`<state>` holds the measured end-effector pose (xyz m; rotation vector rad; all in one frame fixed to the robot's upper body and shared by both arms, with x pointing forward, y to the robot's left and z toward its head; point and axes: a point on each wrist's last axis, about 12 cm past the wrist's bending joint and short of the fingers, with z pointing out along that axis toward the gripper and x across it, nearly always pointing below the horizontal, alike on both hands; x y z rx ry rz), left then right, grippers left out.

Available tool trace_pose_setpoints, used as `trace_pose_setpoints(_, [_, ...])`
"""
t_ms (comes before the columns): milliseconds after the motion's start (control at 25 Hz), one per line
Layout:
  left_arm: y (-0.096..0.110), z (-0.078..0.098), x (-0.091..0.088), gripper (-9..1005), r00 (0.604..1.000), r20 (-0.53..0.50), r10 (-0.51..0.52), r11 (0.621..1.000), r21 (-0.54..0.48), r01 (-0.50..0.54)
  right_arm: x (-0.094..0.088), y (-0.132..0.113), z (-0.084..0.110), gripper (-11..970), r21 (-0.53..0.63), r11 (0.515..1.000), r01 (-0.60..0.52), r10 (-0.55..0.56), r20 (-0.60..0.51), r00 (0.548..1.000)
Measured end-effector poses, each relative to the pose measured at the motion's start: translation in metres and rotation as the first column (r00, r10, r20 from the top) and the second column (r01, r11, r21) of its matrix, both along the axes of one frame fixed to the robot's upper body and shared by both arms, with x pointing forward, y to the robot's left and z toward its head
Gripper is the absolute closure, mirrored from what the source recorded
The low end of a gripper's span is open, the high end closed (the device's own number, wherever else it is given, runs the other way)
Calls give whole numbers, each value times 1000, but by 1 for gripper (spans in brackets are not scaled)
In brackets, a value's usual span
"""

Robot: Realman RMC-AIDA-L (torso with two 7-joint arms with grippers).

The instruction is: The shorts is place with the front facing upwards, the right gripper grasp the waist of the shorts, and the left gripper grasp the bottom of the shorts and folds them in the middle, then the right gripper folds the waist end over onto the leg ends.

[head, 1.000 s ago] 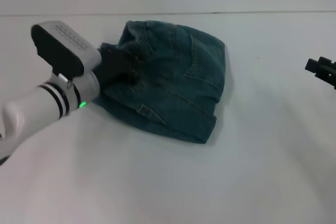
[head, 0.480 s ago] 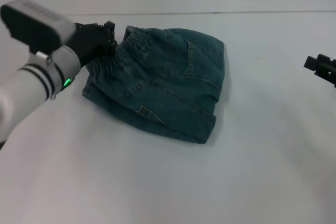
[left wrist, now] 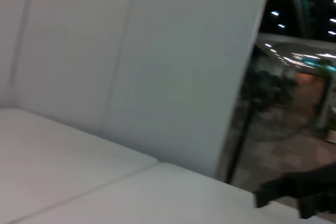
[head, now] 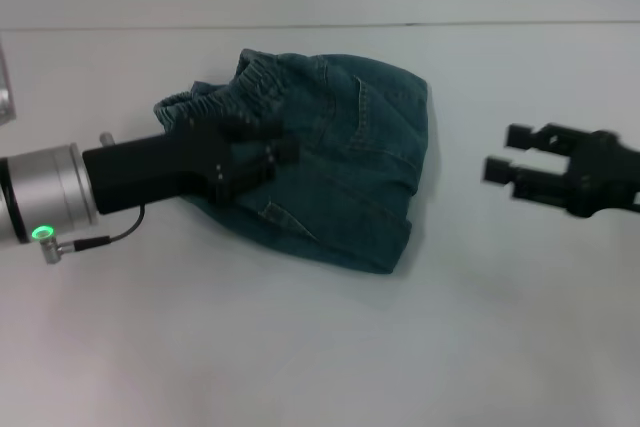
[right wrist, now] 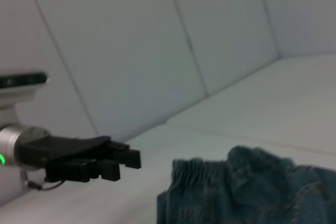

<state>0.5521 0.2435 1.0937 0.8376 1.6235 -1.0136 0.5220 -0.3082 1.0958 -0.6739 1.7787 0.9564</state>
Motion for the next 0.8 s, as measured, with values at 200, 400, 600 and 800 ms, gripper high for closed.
trace_pose_setpoints(200, [6, -5, -2, 714, 998, -55, 7, 997, 78, -2, 14, 22, 0, 166, -47, 997, -66, 65, -25, 998])
trace_pose_setpoints(400, [8, -10, -2, 473, 996, -90, 19, 993, 120, -8, 19, 34, -1, 42, -74, 992, -100, 97, -44, 994])
trace_pose_setpoints(600, [10, -13, -2, 265, 994, -107, 30, 989, 145, -15, 23, 42, -3, 7, -96, 989, -114, 109, -56, 992])
trace_pose_setpoints(800, [12, -12, -1, 85, 993, -109, 37, 988, 154, -20, 25, 46, -4, 7, -107, 987, -119, 112, -69, 991])
